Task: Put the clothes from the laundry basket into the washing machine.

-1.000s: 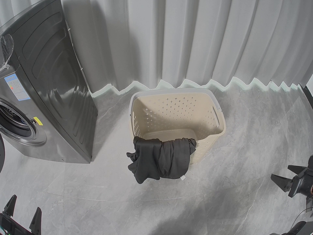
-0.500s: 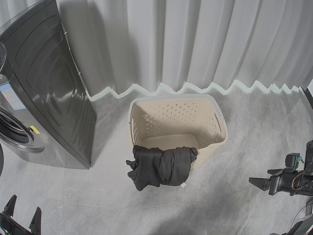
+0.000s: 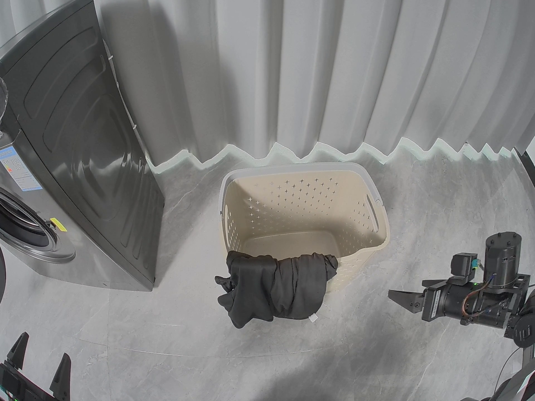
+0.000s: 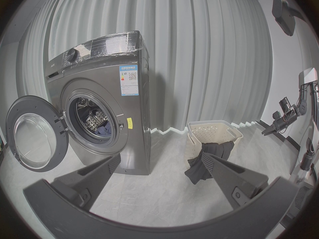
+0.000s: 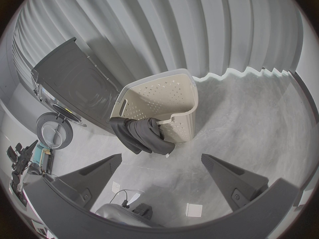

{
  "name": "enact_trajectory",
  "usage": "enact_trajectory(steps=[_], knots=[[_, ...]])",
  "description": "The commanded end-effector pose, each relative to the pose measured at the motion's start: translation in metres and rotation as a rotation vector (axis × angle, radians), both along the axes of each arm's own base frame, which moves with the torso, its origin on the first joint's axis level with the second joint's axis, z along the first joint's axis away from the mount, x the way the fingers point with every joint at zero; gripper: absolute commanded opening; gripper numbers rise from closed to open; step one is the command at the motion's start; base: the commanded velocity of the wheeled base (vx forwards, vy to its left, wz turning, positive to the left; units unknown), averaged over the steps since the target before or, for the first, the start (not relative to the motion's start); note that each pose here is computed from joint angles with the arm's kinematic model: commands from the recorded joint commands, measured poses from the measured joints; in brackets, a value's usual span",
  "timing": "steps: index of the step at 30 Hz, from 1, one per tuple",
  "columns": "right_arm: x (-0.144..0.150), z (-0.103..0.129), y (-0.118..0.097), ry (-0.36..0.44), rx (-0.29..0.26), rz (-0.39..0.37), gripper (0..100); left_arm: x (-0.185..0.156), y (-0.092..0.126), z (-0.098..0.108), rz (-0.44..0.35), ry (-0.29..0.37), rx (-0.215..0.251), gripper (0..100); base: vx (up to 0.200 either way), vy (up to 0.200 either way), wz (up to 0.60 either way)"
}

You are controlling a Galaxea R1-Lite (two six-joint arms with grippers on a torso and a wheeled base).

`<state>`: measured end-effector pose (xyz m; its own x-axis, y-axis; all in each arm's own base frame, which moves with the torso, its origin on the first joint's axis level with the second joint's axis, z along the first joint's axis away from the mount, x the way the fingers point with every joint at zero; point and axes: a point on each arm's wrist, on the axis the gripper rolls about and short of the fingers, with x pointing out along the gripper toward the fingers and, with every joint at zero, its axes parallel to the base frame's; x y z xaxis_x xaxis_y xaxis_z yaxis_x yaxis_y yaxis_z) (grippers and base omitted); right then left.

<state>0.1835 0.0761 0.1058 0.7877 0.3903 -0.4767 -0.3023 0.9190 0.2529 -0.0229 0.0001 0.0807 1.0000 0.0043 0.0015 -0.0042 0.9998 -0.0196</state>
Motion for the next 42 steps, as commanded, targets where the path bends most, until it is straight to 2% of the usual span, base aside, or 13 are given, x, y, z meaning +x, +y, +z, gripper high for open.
enact_trajectory(steps=[1,11,22,28,33,42], knots=[[0.02,-0.022,0.019,0.048,-0.027,0.013,100,0.0,0.0,-0.005,0.0,0.0,0.0,100,0.0,0.0,0.0],[0.048,-0.039,0.044,0.021,0.0,0.011,100,0.0,0.0,-0.005,0.0,0.0,-0.002,100,0.0,0.0,0.0],[0.072,-0.068,0.065,0.036,-0.011,0.034,100,0.0,0.0,-0.005,0.0,0.0,-0.002,100,0.0,0.0,0.0],[0.092,-0.077,0.082,0.018,-0.002,0.051,100,0.0,0.0,-0.005,0.0,-0.002,-0.002,100,0.0,0.0,0.0],[0.107,-0.091,0.098,0.008,-0.021,0.038,100,0.0,0.0,-0.005,0.002,0.0,-0.003,100,0.0,0.0,0.0],[0.127,-0.105,0.111,-0.016,-0.009,0.041,100,0.0,0.0,-0.005,0.002,0.0,-0.003,100,0.0,0.0,0.0]])
